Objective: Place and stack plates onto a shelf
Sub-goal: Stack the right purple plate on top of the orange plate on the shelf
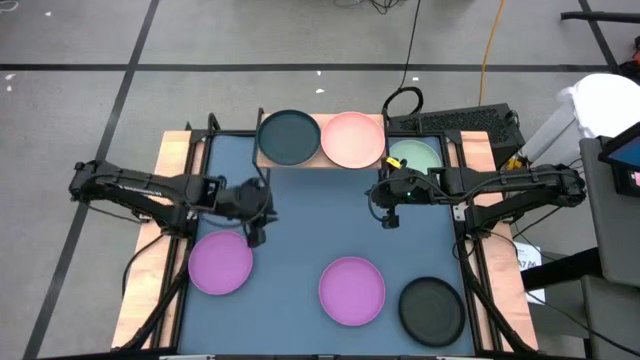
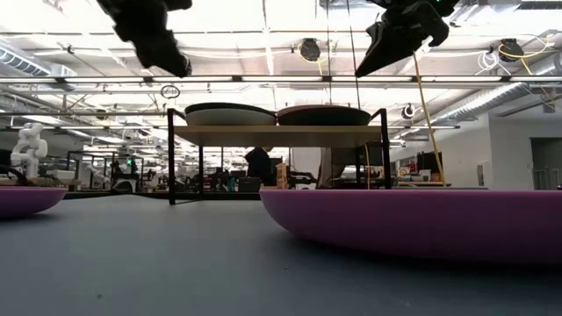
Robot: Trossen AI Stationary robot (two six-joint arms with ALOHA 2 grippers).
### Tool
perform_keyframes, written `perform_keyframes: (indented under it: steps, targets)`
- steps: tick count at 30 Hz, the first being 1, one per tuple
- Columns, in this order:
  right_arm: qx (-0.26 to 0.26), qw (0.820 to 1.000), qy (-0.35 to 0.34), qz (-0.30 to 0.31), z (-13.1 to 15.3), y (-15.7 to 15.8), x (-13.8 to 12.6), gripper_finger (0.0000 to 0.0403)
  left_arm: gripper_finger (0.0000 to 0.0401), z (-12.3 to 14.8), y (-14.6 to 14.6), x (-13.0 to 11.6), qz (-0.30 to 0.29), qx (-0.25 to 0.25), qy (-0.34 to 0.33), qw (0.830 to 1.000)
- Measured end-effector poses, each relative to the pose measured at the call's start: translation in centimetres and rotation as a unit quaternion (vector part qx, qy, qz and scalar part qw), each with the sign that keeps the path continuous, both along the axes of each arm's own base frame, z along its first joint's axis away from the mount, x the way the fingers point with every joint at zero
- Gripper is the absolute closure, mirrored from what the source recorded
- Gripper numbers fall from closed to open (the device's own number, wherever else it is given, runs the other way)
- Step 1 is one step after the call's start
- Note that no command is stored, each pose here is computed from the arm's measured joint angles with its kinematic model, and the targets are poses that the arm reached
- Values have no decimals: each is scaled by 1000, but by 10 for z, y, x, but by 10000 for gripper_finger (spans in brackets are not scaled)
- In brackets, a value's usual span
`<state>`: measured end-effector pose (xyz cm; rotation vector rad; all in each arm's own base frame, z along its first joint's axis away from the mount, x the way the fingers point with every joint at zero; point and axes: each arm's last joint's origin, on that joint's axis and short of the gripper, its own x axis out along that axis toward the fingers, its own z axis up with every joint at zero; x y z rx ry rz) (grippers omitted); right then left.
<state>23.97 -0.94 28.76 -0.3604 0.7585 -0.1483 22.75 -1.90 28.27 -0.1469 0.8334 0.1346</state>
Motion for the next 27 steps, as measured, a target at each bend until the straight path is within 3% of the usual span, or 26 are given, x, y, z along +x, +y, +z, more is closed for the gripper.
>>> perform_keyframes:
  steps: [5,11,15,20,27]
  targets:
    - [23,1000,-8,-13,0,4,0,403,320,-10,-28,-8,-8,1,15,1000]
    - [37,999,-11,4,0,16,0,403,320,-45,-52,-24,-1,-33,59,998]
    - [75,996,-10,40,0,26,0,403,320,-60,-62,-33,26,-66,77,994]
    - [123,992,-1,35,-12,40,-4,403,320,-67,-76,-42,39,-99,84,991]
    - [129,990,30,49,-39,52,-11,403,320,-68,-95,-54,13,-75,71,995]
